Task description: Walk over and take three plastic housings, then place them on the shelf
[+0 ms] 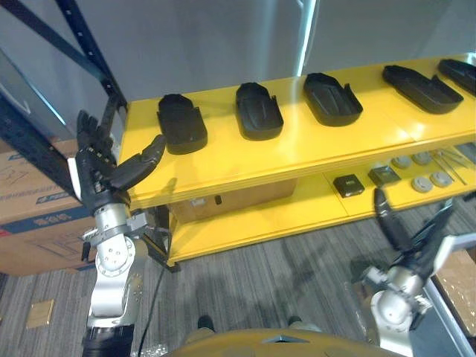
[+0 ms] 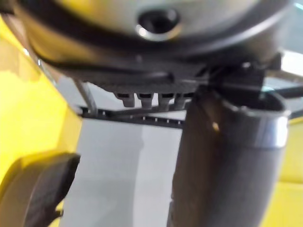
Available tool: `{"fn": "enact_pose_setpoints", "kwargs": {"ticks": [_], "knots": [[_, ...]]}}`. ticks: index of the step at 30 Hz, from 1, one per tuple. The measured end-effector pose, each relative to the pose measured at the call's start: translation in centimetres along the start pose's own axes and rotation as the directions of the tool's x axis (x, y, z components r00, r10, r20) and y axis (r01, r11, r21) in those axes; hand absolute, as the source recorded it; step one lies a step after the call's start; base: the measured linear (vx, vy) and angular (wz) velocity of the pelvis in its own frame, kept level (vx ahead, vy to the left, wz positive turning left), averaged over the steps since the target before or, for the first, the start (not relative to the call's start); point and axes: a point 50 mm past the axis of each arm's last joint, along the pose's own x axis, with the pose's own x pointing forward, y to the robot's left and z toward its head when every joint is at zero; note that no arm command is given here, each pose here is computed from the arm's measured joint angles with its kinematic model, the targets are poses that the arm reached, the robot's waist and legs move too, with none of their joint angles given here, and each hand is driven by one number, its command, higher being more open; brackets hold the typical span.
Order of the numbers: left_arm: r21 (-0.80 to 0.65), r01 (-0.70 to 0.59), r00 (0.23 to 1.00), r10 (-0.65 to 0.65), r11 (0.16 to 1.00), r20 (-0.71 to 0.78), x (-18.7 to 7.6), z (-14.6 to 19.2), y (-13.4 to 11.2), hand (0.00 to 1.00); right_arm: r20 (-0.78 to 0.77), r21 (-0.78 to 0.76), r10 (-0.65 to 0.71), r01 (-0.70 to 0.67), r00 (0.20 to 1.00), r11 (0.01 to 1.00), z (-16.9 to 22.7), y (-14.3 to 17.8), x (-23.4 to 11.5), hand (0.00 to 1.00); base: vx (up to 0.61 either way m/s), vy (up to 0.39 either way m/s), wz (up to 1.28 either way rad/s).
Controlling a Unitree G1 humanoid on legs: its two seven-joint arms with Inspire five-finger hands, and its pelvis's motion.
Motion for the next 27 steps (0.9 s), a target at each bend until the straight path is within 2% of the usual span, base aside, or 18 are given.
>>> {"fn": "enact_pose_setpoints", "kwargs": {"ticks": [3, 6, 9, 11, 15, 17, 20, 22, 27], "knots": [[0.002, -0.001, 0.998, 0.001, 1.0, 0.066, -0.8, 1.6, 0.5, 1.0, 0.178, 0.069, 0.106, -0.12, 0.978, 0.99, 3.8, 0.8, 1.5, 1.0, -0.02, 0.008, 0.04], [0.004, 0.006, 0.996, -0.006, 1.0, 0.088, -1.6, 2.0, 0.4, 1.0, 0.358, 0.105, 0.218, -0.271, 0.908, 0.957, 7.4, 2.1, 3.0, 1.0, 0.0, 0.003, 0.02], [-0.005, 0.029, 0.999, -0.029, 1.0, 0.027, -2.3, 0.9, 0.1, 1.0, 0.488, 0.135, 0.305, -0.416, 0.818, 0.899, 10.1, 3.8, 5.1, 1.0, -0.02, 0.0, 0.19], [-0.003, 0.037, 0.999, -0.037, 0.999, -0.003, -2.7, 0.4, 0.2, 1.0, 0.513, 0.164, 0.375, -0.517, 0.773, 0.84, 11.0, 5.3, 6.2, 1.0, -0.02, -0.008, 0.21], [-0.005, 0.127, 0.991, -0.127, 0.992, -0.034, -3.4, -0.3, -0.7, 1.0, 0.436, 0.136, 0.58, -0.688, 0.688, 0.713, 10.9, 9.3, 8.6, 1.0, -0.01, -0.005, 0.29], [0.003, 0.203, 0.978, -0.202, 0.979, -0.04, -3.8, -0.6, -1.7, 1.0, 0.299, 0.118, 0.702, -0.755, 0.646, 0.645, 9.1, 12.5, 9.9, 1.0, 0.0, -0.001, 0.32], [-0.009, 0.26, 0.965, -0.26, 0.966, -0.047, -4.2, -0.7, -2.5, 1.0, 0.151, 0.134, 0.748, -0.763, 0.646, 0.632, 6.7, 14.7, 11.2, 1.0, 0.02, -0.003, 0.33], [0.011, 0.264, 0.963, -0.264, 0.964, -0.047, -4.3, -0.8, -2.5, 1.0, 0.128, 0.137, 0.749, -0.76, 0.65, 0.636, 6.4, 15.2, 11.6, 1.0, 0.05, -0.009, 0.29], [0.022, 0.268, 0.961, -0.266, 0.963, -0.07, -4.4, -1.6, -2.3, 1.0, 0.196, 0.152, 0.739, -0.764, 0.645, 0.627, 7.4, 17.0, 10.7, 1.0, 0.02, -0.018, 0.11]]}}
